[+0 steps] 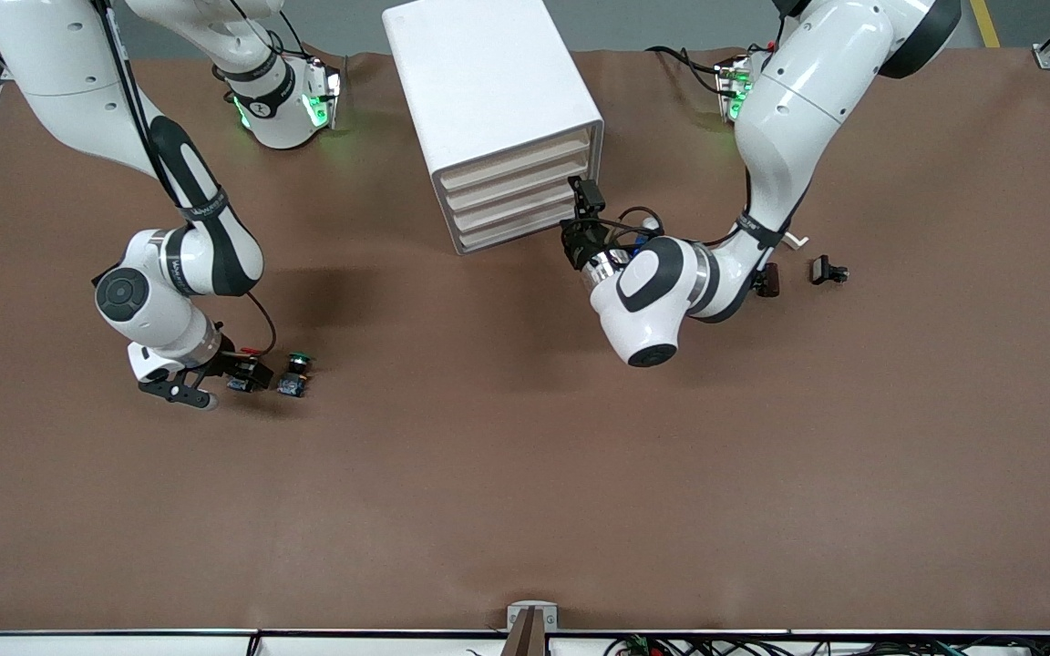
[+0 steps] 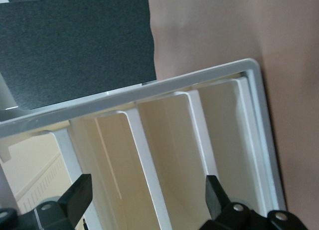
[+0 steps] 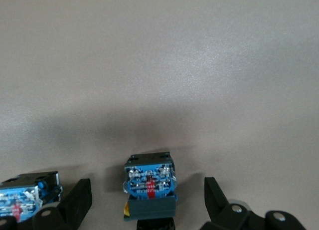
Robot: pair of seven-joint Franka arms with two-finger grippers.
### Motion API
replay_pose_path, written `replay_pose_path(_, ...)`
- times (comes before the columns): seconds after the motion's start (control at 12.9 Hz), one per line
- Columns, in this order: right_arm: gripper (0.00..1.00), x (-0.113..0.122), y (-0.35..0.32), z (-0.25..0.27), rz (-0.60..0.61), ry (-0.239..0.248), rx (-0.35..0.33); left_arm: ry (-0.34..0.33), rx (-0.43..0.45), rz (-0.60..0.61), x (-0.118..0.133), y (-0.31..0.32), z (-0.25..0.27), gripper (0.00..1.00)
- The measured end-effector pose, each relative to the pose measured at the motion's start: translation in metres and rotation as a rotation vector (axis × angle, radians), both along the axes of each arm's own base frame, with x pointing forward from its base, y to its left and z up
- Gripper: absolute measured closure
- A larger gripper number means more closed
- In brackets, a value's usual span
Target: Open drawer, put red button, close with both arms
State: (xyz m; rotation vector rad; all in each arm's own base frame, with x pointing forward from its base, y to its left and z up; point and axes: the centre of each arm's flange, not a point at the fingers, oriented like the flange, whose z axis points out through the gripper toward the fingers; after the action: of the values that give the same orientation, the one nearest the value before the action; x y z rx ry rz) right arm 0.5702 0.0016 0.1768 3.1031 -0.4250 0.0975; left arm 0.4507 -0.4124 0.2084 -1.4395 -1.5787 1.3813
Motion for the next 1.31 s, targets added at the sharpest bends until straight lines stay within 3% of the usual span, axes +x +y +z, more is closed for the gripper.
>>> replay_pose_path(0.08, 0.0, 0.0, 0.0, 0.0, 0.0, 0.001, 0.0, 0.017, 0.008, 0.005, -0.002, -0.002, -0.002, 0.0)
replay_pose_path(0.23, 0.0, 0.0, 0.0, 0.0, -0.001, 0.001, 0.0, 0.049, 0.016, 0.015, -0.007, -0.006, -0.008, 0.15)
replay_pose_path(0.31, 0.06, -0.001, 0.0, -0.001, -0.001, 0.003, 0.0, 0.063, 0.026, 0.014, -0.01, -0.008, -0.014, 0.15)
replay_pose_path(0.39, 0.07, -0.002, 0.0, -0.002, -0.004, 0.005, 0.001, 0.082, 0.039, 0.016, -0.014, -0.01, -0.02, 0.25)
replay_pose_path(0.46, 0.14, -0.003, 0.001, -0.002, -0.013, 0.007, 0.001, 0.101, 0.045, 0.019, -0.019, -0.012, -0.026, 0.35)
replay_pose_path(0.7, 0.52, -0.004, 0.001, -0.003, -0.025, 0.009, 0.002, 0.137, 0.055, 0.02, -0.027, -0.016, -0.039, 0.35)
replay_pose_path(0.77, 0.59, -0.003, 0.001, -0.003, -0.029, 0.009, 0.002, 0.148, 0.063, 0.015, -0.031, -0.017, -0.041, 0.35)
replay_pose_path(1.0, 0.59, -0.003, 0.001, -0.003, -0.033, 0.008, 0.002, 0.183, 0.073, -0.015, -0.05, -0.027, -0.043, 0.38)
replay_pose_path(1.08, 0.59, -0.003, 0.001, -0.003, -0.034, 0.008, 0.002, 0.196, 0.074, -0.029, -0.059, -0.032, -0.042, 0.45)
replay_pose_path(1.16, 0.59, -0.003, 0.001, -0.003, -0.034, 0.008, 0.002, 0.208, 0.077, -0.042, -0.066, -0.036, -0.042, 0.46)
replay_pose_path(1.31, 0.59, -0.003, 0.001, -0.003, -0.034, 0.008, 0.002, 0.214, 0.08, -0.058, -0.074, -0.041, -0.041, 0.64)
